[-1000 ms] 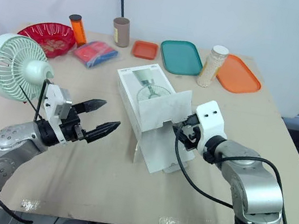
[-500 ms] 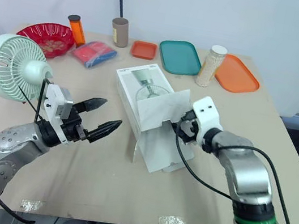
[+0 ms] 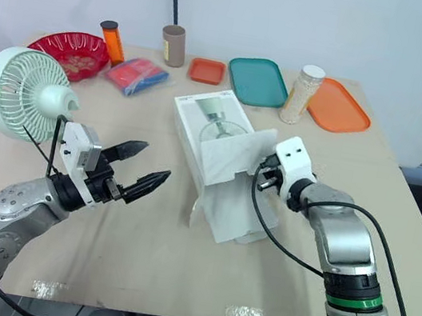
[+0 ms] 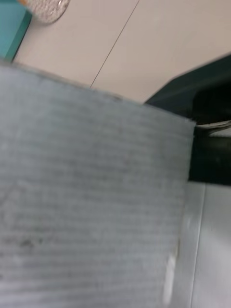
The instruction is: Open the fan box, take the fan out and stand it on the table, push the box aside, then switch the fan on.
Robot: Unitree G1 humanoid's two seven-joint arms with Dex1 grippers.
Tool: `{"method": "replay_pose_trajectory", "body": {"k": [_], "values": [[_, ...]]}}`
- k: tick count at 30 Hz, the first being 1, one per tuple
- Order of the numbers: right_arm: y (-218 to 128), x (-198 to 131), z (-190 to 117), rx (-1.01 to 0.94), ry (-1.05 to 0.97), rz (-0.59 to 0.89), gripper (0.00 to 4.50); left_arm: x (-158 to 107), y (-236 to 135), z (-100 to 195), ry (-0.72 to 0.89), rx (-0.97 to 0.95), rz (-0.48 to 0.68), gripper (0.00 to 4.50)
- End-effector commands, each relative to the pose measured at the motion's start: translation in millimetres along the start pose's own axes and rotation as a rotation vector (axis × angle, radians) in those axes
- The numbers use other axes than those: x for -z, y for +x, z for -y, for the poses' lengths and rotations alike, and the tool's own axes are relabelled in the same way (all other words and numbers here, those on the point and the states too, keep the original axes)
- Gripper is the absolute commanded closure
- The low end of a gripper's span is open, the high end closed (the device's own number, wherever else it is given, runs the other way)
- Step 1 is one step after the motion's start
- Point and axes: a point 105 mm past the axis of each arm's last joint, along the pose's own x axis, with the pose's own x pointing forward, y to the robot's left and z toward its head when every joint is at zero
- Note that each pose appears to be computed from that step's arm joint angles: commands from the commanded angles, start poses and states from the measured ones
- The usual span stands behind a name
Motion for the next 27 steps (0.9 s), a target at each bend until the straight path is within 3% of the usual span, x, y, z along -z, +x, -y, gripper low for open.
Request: {"method": "replay_pose_trajectory", "body": {"k": [1,10,19,27], "values": [[-24,-18,8,0.053,0.003,0.069,4.47,-7,3,6,0.022,0.046,0.032,0.00],[-84,1,13,0.137,0.162,0.028,4.47,-2,8,14,0.055,0.168,-0.006,0.00],[-134,38,46,0.310,0.334,-0.092,4.47,5,22,10,0.140,0.343,-0.082,0.00],[-168,66,68,0.381,0.351,-0.193,4.47,4,30,29,0.177,0.546,-0.106,0.00]]}}
